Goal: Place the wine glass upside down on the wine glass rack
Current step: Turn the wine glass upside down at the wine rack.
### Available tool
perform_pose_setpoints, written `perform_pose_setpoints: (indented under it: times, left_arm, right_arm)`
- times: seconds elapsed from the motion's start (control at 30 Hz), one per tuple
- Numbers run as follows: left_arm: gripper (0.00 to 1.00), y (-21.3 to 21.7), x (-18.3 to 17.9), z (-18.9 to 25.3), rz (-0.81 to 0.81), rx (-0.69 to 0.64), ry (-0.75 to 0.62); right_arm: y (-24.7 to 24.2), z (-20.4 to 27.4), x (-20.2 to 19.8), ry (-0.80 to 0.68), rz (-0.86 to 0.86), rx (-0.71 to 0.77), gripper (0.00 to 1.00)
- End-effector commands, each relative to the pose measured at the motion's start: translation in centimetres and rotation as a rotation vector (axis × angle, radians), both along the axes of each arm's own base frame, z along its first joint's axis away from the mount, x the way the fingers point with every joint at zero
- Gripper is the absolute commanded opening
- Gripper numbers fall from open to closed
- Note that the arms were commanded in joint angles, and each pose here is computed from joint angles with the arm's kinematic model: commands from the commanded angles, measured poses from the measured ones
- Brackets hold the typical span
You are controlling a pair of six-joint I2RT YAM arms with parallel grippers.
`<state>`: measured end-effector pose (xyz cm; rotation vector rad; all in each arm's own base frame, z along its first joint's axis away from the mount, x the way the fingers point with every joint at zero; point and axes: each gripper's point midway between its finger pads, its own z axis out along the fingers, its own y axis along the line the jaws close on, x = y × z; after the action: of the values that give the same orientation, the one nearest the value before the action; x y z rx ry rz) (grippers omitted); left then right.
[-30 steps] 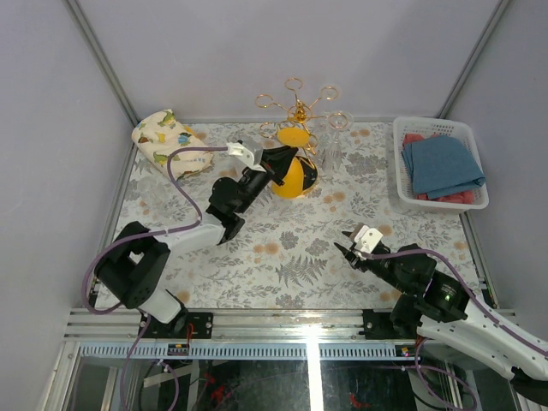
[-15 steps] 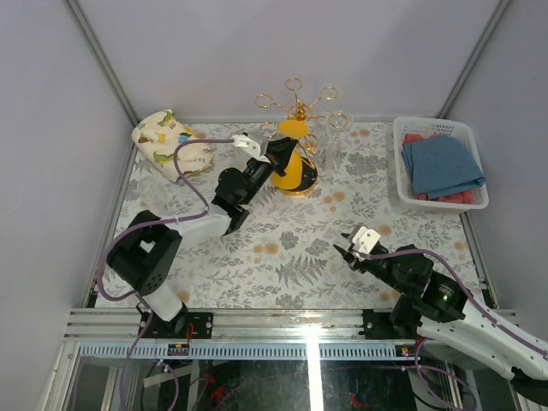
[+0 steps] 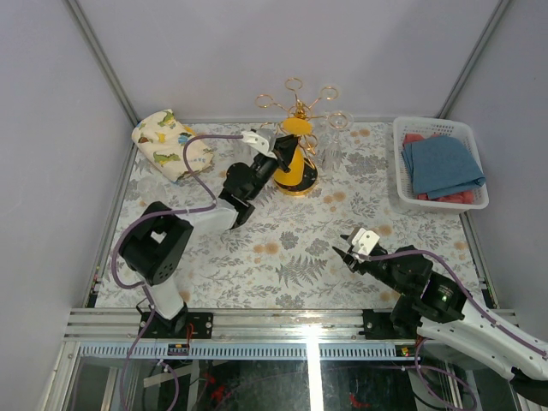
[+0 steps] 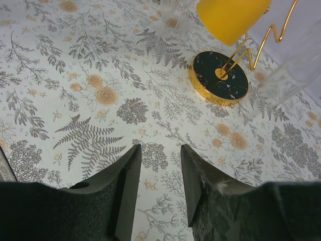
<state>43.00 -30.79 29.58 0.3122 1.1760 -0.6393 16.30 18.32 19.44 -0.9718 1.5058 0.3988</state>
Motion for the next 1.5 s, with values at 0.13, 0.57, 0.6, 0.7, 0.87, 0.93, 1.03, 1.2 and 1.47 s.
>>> perform_pose_setpoints:
  times: [0.13, 0.57, 0.6, 0.7, 0.87, 0.93, 1.03, 1.2, 1.47]
  left_arm:
    - [0.0, -1.1, 0.0, 1.8, -0.06, -0.013, -0.075]
    - [0.0, -3.3, -2.4, 1.2, -0.228, 0.029, -0.088]
    - [0.0, -3.2, -2.4, 1.1, -0.228, 0.028, -0.085]
    - [0.0, -2.9, -2.6, 0.9, -0.222, 0.019, -0.075]
    - [0.05, -2.9, -3.1, 0.3, -0.24, 0.022, -0.06]
    - [0.06, -2.9, -3.0, 0.1, -0.235, 0.024, -0.053]
    - [0.09, -2.7, -3.2, -0.1, -0.235, 0.018, -0.044]
    - [0.2, -2.3, -3.6, -0.1, -0.23, 0.011, -0.037]
    - [0.3, -1.4, -5.3, 0.1, -0.248, -0.014, -0.003]
  right_arm:
    - [0.6, 1.2, 0.0, -0.018, 0.012, 0.046, 0.45]
    - [0.7, 0.9, 0.0, -0.013, 0.017, 0.048, 0.46]
    - [0.7, 0.8, 0.0, -0.012, 0.017, 0.048, 0.46]
    - [0.7, 0.8, 0.0, -0.01, 0.015, 0.047, 0.46]
    - [0.8, 0.9, -0.1, -0.011, 0.023, 0.052, 0.46]
    - [0.9, 0.9, -0.2, -0.01, 0.029, 0.06, 0.46]
    - [0.7, 0.9, -0.2, -0.013, 0.024, 0.066, 0.47]
    - [0.7, 0.9, -0.1, -0.014, 0.016, 0.068, 0.47]
    - [0.5, 0.7, 0.1, -0.011, 0.003, 0.053, 0.48]
